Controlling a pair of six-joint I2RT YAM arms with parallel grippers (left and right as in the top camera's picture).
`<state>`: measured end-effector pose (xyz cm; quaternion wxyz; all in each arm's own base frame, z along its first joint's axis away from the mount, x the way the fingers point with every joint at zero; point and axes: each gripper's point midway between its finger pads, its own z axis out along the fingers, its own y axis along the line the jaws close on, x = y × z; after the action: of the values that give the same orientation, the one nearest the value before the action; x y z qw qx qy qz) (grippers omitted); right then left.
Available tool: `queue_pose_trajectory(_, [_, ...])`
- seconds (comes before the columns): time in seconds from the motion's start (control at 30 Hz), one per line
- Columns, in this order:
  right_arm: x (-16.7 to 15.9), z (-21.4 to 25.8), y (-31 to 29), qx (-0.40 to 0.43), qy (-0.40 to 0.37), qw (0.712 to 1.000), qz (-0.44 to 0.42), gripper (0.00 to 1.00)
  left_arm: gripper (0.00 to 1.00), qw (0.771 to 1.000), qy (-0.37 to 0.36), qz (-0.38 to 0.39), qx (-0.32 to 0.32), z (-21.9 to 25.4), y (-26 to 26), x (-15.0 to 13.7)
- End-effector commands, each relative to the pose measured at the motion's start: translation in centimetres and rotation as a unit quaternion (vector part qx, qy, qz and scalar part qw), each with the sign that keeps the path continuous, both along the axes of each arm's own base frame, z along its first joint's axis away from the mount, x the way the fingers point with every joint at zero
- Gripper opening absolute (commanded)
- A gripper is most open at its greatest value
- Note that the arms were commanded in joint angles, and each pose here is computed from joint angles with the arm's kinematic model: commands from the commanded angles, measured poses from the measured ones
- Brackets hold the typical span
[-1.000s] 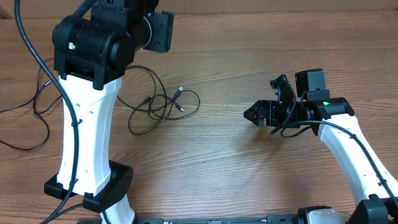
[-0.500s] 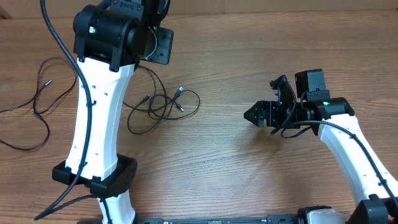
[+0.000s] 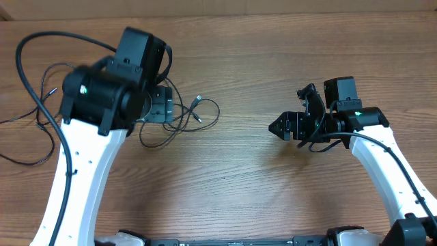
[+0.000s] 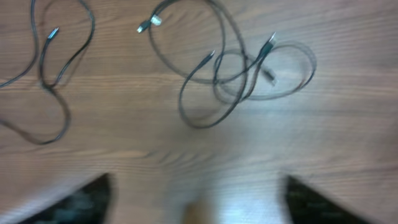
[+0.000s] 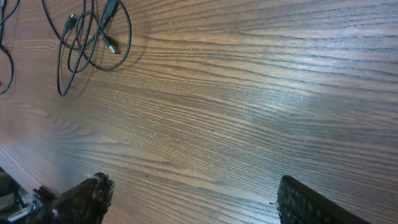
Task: Untangle cables
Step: 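Lower the left gripper onto the cable at center-left and grasp it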
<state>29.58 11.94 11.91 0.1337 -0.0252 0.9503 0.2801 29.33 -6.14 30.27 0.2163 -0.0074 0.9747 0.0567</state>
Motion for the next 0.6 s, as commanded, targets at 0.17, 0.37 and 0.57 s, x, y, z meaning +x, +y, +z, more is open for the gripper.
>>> queue_pose_trajectory(0.17, [0.2, 0.8, 0.0, 0.0, -0.014, 1.0, -0.001, 0.83, 0.98, 0.987, 0.043, -0.063, -0.139, -8.2, -7.0, 3.7])
queue_pose_trajectory(0.37, [0.1, 0.8, 0.0, 0.0, -0.012, 1.0, -0.001, 0.83, 0.92, 0.98, 0.095, -0.071, -0.157, -15.2, -9.1, 5.8])
queue_pose_trajectory(0.57, [0.1, 0.8, 0.0, 0.0, -0.012, 1.0, -0.001, 0.83, 0.88, 0.969, 0.14, -0.11, -0.171, -20.5, -11.6, 7.1])
